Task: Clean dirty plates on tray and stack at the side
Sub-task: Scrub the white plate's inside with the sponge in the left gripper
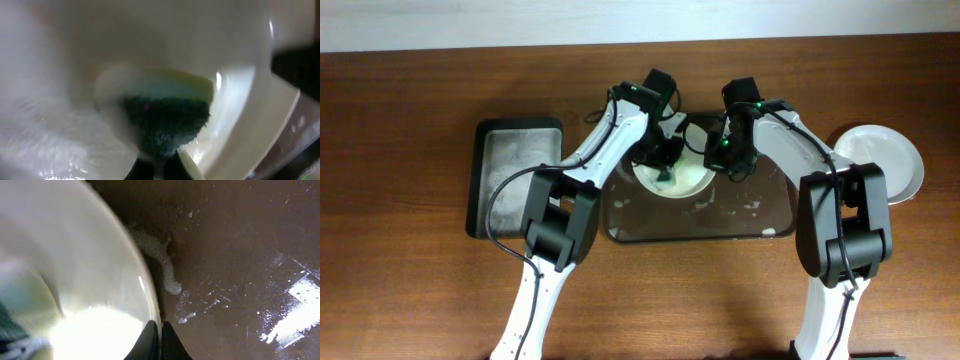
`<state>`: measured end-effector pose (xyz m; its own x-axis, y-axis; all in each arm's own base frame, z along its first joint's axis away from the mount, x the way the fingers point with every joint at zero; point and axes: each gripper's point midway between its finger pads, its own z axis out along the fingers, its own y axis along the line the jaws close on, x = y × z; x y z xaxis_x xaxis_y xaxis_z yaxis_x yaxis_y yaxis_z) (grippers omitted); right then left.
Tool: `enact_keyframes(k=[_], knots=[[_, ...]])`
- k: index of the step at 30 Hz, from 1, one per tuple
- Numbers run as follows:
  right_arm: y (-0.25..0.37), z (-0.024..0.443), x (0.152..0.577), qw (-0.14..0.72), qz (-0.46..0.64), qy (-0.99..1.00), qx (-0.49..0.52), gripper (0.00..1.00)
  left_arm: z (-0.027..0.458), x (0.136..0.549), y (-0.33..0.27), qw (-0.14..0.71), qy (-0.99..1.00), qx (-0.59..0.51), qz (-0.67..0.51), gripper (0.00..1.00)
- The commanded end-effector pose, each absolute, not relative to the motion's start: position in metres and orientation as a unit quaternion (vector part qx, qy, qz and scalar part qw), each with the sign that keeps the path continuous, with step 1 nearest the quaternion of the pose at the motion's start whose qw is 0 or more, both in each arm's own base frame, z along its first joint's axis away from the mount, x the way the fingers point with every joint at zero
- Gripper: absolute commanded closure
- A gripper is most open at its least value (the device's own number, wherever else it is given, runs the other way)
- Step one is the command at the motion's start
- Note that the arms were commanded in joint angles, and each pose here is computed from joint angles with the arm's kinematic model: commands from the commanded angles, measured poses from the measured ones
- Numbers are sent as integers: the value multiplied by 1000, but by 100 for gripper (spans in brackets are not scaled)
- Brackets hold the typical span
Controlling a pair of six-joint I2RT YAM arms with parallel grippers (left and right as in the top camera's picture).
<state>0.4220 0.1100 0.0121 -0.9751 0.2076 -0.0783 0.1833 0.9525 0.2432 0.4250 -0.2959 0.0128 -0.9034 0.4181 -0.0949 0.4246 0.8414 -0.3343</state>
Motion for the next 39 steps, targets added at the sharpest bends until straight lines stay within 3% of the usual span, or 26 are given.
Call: enact_keyframes(k=[1, 7, 12, 17, 24, 31, 39], knots=[[112, 5, 415, 37, 116, 988, 99, 96, -32, 453, -259, 32, 986, 148, -69, 99], [112, 4, 415, 37, 115, 988, 99, 96, -34, 484, -228, 101, 994, 17, 26, 99], [112, 4, 415, 37, 116, 988, 99, 96, -36, 467, -214, 67, 996, 17, 56, 99], [112, 4, 416, 38, 116, 988, 99, 96, -38, 427, -227, -26, 990, 135, 2, 99], [112, 5, 416, 38, 116, 988, 99, 96, -22, 386, -284, -90, 940, 262, -199, 99], [112, 5, 416, 38, 116, 988, 99, 96, -24, 412, -296, -32, 942, 261, -208, 99], [112, 5, 416, 38, 116, 988, 99, 96, -52, 466, -269, 51, 986, 128, -89, 100]])
